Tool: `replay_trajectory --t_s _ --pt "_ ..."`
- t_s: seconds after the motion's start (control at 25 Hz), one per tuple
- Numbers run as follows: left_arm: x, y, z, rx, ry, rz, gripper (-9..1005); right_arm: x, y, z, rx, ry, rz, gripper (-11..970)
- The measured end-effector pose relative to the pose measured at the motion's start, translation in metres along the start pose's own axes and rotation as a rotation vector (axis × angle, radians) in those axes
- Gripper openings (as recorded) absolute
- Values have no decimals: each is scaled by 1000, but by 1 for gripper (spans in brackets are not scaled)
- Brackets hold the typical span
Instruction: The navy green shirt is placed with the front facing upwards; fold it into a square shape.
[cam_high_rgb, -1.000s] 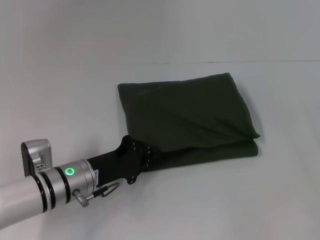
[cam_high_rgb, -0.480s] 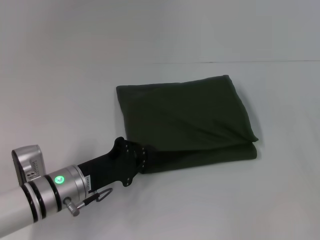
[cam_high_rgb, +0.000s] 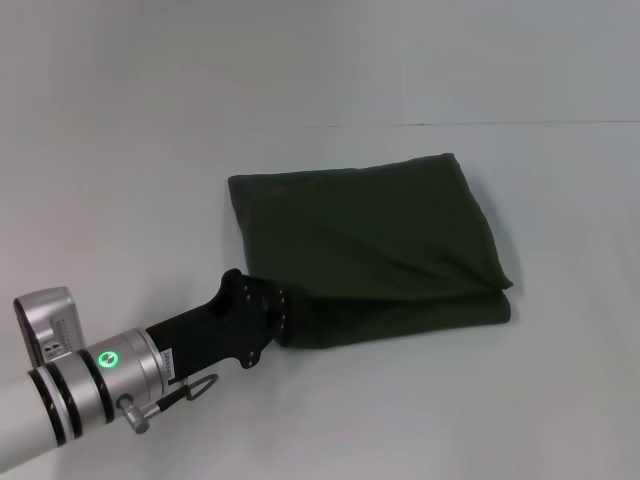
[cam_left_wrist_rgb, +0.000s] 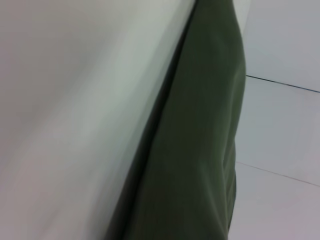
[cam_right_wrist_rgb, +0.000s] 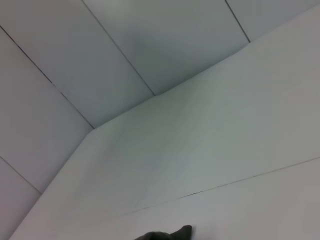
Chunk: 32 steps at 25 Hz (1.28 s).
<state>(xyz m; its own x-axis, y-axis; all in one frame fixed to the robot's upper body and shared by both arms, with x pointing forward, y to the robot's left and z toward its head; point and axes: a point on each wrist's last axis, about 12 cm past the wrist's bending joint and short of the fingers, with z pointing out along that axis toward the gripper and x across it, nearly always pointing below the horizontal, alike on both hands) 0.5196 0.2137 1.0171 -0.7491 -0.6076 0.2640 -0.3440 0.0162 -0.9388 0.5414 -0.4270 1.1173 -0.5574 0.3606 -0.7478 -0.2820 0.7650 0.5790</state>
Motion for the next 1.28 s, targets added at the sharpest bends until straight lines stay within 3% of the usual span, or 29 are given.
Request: replay_trajectory --t_s 0.32,1.0,1.28 --pt "0 -1 -7 37 -6 16 31 1 -1 -1 5 -2 5 524" --pt "0 12 -18 3 -26 -20 27 0 0 1 4 -4 0 526" --pt "2 10 -19 4 1 -9 27 -1 0 1 2 -3 -5 527"
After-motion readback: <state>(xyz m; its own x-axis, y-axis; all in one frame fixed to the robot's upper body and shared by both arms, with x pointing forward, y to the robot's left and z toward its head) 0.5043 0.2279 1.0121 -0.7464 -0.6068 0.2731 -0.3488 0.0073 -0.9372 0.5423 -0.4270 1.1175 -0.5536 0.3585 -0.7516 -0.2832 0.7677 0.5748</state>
